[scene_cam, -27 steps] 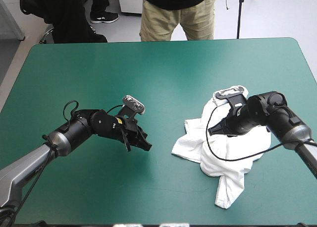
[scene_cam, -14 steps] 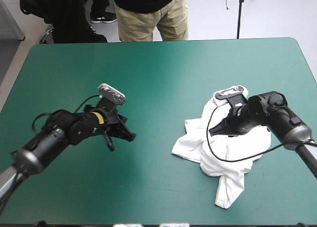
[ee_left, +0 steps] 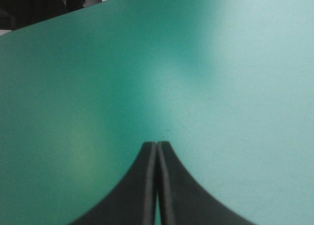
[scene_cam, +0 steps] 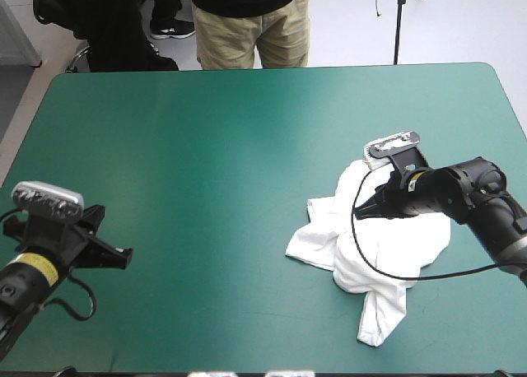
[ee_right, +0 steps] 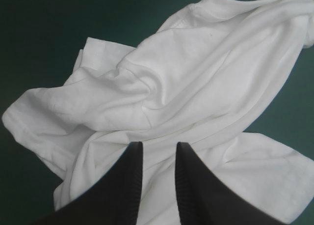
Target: Fold the cloth
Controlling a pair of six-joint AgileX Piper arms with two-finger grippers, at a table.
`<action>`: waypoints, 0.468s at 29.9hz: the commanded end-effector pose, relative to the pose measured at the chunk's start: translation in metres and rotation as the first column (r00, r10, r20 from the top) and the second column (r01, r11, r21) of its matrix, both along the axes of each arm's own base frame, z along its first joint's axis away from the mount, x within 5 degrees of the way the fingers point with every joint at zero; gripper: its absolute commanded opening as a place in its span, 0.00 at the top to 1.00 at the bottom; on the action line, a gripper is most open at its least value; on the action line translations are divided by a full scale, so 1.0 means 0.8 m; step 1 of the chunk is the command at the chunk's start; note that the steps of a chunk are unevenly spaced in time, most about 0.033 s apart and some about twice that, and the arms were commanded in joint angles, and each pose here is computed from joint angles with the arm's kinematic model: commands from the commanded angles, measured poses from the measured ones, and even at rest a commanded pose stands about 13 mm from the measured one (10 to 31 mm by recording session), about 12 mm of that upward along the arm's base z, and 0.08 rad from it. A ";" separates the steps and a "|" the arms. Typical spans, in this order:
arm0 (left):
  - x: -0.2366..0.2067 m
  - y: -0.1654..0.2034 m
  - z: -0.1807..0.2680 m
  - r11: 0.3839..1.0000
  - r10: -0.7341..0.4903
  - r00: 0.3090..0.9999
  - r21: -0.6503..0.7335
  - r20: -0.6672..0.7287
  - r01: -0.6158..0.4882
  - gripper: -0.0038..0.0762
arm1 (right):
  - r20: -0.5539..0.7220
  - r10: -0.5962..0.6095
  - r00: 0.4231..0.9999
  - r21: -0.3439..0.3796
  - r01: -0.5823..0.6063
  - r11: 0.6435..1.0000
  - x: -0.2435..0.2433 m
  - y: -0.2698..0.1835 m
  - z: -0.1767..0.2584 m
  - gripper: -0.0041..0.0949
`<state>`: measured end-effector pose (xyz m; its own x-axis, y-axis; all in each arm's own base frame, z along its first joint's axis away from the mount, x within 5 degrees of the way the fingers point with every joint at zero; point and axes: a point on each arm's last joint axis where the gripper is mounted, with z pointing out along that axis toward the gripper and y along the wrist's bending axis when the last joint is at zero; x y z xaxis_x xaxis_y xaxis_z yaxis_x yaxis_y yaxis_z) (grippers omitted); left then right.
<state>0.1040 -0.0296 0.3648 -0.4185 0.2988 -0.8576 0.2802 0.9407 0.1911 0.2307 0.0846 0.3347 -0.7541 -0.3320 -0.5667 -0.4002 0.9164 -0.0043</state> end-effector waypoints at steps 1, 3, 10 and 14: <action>-0.025 0.014 -0.008 0.999 -0.012 0.996 -0.050 0.093 0.017 0.97 | 0.133 0.000 0.991 0.017 -0.002 1.000 -0.007 -0.007 0.032 0.72; -0.038 0.019 -0.022 0.997 -0.020 0.995 -0.078 0.096 0.028 0.97 | 0.139 0.000 0.990 0.019 -0.002 1.000 -0.010 -0.007 0.034 0.71; -0.065 0.026 -0.066 0.982 -0.060 0.984 -0.164 0.166 0.088 0.97 | 0.130 0.002 0.992 0.015 -0.004 1.000 -0.011 -0.008 0.034 0.57; -0.068 0.026 -0.076 0.977 -0.069 0.984 -0.188 0.163 0.100 0.97 | 0.075 0.005 0.997 -0.003 -0.004 1.000 -0.012 -0.008 0.027 0.40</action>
